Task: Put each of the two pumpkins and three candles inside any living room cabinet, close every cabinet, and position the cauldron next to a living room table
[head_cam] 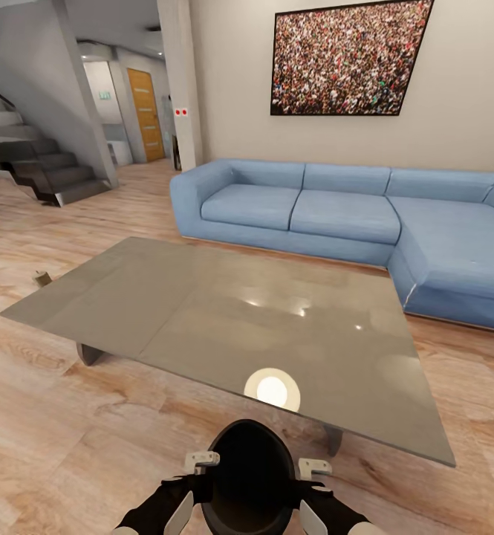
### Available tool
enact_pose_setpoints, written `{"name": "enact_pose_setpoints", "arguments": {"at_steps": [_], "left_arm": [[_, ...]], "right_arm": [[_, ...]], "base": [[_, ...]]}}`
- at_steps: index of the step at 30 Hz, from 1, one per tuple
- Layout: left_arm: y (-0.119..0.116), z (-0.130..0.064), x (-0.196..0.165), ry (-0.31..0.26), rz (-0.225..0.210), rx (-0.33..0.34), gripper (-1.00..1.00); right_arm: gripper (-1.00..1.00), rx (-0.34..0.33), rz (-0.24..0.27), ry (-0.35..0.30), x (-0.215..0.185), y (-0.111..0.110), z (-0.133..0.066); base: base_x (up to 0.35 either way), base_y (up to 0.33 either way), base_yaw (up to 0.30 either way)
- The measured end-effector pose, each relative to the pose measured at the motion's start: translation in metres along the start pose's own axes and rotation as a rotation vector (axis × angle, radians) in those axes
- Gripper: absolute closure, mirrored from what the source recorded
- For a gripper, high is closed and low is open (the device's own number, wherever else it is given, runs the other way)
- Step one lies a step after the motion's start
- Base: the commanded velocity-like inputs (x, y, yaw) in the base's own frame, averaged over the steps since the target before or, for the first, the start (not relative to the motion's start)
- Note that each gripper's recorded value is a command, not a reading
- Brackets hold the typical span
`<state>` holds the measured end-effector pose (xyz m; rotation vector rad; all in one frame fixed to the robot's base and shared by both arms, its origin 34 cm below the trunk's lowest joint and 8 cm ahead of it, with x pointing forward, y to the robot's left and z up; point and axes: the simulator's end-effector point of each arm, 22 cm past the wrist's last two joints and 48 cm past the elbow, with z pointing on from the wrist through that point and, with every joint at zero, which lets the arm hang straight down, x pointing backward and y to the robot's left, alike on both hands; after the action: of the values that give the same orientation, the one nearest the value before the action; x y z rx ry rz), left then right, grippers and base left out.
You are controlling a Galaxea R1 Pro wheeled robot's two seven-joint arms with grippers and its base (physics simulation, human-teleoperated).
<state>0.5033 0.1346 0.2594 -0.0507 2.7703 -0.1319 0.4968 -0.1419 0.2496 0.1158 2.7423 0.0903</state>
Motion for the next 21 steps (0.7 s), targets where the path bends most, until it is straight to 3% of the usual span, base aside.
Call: {"name": "enact_pose_setpoints", "arguments": {"at_steps": [21], "left_arm": [[0.002, 0.015, 0.01, -0.001, 0.0, 0.0, 1.0]], "right_arm": [[1.0, 0.0, 0.0, -0.001, 0.011, -0.002, 0.015]], "base": [[0.0, 0.0, 0.0]]}}
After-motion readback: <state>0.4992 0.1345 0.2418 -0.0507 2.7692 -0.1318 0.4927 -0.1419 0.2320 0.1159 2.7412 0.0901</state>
